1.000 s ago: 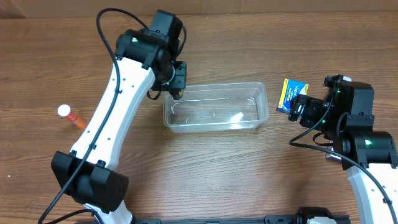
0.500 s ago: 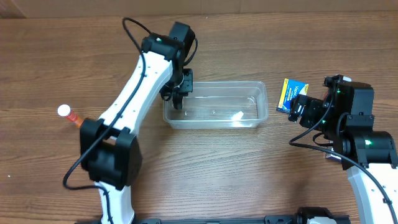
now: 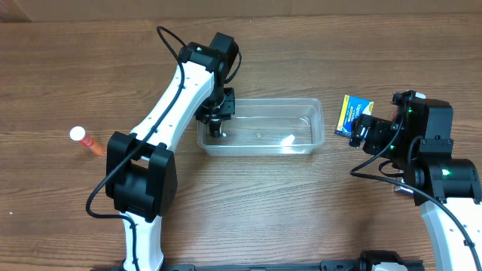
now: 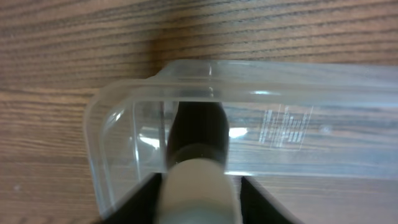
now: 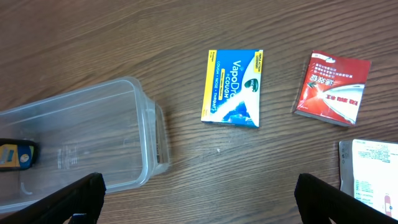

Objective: Pack container
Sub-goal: 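Carry the dark bottle with the left gripper into the container's left end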

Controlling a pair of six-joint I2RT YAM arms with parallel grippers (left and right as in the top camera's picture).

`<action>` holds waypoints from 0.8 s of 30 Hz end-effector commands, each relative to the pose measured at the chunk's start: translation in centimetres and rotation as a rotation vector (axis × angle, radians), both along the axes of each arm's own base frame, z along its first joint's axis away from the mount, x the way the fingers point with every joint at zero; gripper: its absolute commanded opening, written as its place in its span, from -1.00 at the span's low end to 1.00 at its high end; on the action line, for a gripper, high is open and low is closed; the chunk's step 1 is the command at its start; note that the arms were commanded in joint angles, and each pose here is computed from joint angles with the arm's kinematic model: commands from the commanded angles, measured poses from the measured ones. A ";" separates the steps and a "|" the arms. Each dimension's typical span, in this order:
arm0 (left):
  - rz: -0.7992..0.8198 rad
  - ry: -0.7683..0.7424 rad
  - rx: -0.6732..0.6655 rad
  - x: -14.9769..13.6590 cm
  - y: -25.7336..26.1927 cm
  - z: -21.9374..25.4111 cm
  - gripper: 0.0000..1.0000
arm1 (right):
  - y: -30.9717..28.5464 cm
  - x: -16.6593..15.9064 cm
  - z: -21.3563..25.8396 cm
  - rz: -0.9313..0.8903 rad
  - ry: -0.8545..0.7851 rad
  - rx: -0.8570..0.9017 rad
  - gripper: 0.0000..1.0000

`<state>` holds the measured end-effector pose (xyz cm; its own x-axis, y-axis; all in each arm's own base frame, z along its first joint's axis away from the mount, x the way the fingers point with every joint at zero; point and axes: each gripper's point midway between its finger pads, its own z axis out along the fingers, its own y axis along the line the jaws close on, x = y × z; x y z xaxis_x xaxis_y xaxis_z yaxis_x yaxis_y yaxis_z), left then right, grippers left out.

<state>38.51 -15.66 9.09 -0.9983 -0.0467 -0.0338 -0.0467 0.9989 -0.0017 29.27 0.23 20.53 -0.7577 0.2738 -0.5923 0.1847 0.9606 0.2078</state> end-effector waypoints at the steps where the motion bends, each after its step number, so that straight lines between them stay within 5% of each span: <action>1: 0.001 0.003 -0.002 0.0 -0.1 -0.1 0.06 | -0.1 0.5 1.4 -0.004 -0.037 -0.001 1.00; 7: -0.017 -0.070 -0.029 0.7 -0.4 4.1 0.17 | -0.1 0.5 1.4 -0.004 -0.037 -0.001 1.00; 9: -0.015 -0.124 -0.035 1.1 -0.2 6.6 0.38 | -0.1 0.5 1.4 -0.004 -0.037 -0.001 1.00; 11: -0.006 -0.201 -0.017 1.4 0.6 9.8 1.00 | -0.1 0.5 1.4 -0.004 -0.037 -0.001 1.00; 17: 0.113 -0.342 -0.024 0.0 4.9 16.8 1.00 | -0.1 0.5 1.4 -0.004 -0.037 -0.001 1.00; 24: 0.544 -0.339 0.141 -5.6 17.1 20.6 1.00 | -0.1 0.5 1.4 -0.003 -0.038 -0.001 1.00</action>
<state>34.60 -4.24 28.10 -0.8849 -0.3309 -0.3278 -0.3406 0.9397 -0.0291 29.26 0.23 20.53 -0.7579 0.2742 -0.5920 0.1851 0.9605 0.2080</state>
